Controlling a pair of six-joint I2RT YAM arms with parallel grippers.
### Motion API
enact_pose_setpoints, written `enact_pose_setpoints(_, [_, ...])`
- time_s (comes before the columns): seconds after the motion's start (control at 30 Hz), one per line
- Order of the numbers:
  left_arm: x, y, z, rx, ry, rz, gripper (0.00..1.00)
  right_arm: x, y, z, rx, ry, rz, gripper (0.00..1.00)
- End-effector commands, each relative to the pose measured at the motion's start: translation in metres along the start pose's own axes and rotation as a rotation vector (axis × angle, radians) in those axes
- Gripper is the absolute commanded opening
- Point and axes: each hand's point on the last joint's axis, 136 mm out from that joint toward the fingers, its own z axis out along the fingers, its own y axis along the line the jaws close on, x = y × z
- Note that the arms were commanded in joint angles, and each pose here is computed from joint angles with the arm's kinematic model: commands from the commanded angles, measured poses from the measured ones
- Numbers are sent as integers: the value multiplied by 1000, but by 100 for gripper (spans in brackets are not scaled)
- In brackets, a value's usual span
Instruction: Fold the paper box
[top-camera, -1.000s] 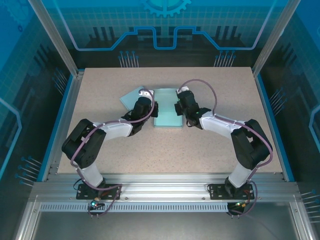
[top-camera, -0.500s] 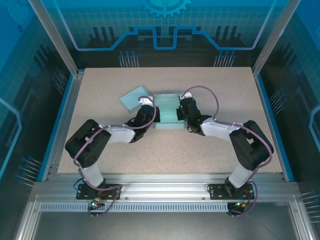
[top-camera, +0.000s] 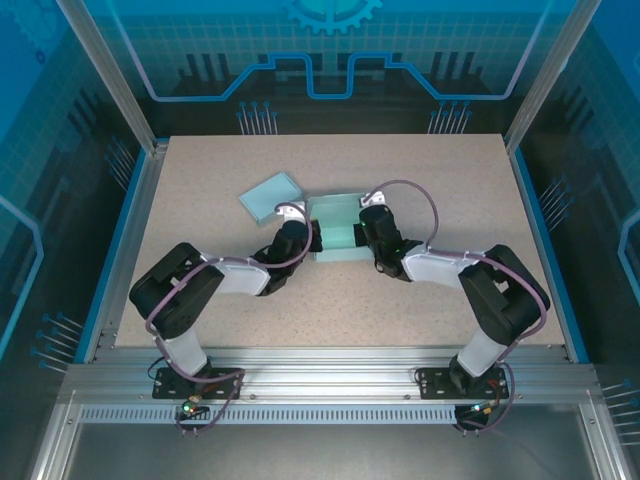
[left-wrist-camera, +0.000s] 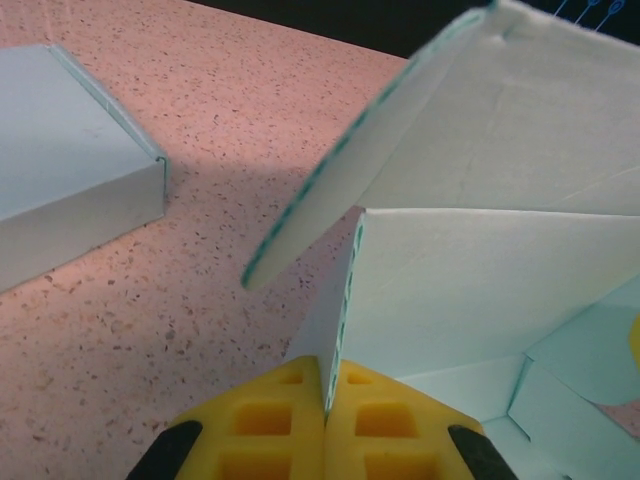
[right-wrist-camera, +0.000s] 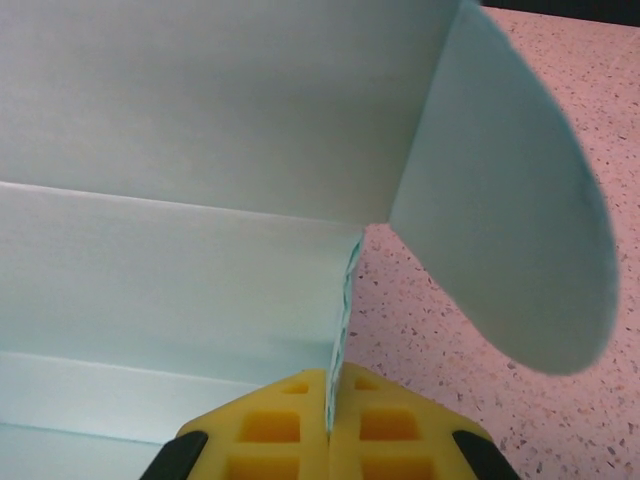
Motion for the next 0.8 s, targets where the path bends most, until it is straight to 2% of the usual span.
enact_pose_setpoints(0.0, [35, -54, -19, 248, 124, -67, 1, 28, 59, -18, -224, 56, -53, 5])
enact_pose_setpoints(0.43, [71, -50, -45, 303, 159, -63, 4, 55, 52, -42, -205, 31, -84, 5])
enact_pose_setpoints(0.77, [80, -51, -50, 331, 165, -69, 4, 69, 50, -49, -192, 20, -83, 6])
